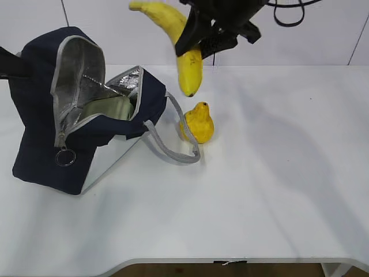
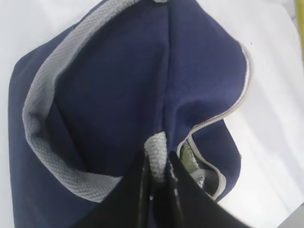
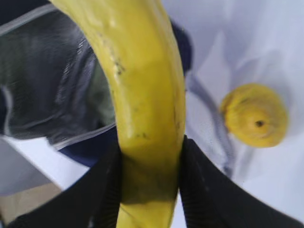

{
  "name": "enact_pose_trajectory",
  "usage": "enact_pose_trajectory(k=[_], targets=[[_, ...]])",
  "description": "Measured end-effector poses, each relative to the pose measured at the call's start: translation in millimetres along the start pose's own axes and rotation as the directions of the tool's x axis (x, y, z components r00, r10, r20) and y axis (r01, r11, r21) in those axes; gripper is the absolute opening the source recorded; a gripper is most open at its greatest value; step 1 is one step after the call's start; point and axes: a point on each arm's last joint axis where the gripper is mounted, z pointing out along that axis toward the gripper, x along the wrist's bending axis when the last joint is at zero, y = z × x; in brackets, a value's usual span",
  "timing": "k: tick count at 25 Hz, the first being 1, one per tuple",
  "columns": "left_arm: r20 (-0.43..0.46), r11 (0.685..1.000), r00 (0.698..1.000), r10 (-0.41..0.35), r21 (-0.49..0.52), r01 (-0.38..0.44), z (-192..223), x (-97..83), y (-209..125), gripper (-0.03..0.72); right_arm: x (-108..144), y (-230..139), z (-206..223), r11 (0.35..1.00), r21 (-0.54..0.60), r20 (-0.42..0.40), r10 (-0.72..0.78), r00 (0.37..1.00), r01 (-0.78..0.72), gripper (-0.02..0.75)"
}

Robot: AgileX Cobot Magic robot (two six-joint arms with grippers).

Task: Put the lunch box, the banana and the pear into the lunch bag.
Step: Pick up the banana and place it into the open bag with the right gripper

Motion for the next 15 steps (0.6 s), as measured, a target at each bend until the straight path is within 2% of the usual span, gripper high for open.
enact_pose_trajectory(k=[7,10,15], targets=[[0.003,1.000,1.000,-0.005,-0.007,0.005,0.0,-0.2,0.6,0.025,25.6,-18.7,31.3,0.994,0.098,-0.062,-0.034,0.997,0.040,0.279],[0.004,1.000,1.000,-0.008,-0.009,0.008,0.0,-0.4,0.8,0.025,38.5,-24.0,46.4,0.990,0.130,-0.119,-0.037,0.992,0.053,0.279],[0.009,1.000,1.000,-0.013,-0.014,0.013,0.0,-0.8,1.3,0.025,34.3,-31.0,84.5,0.979,0.203,-0.159,0.001,0.987,0.031,0.279]])
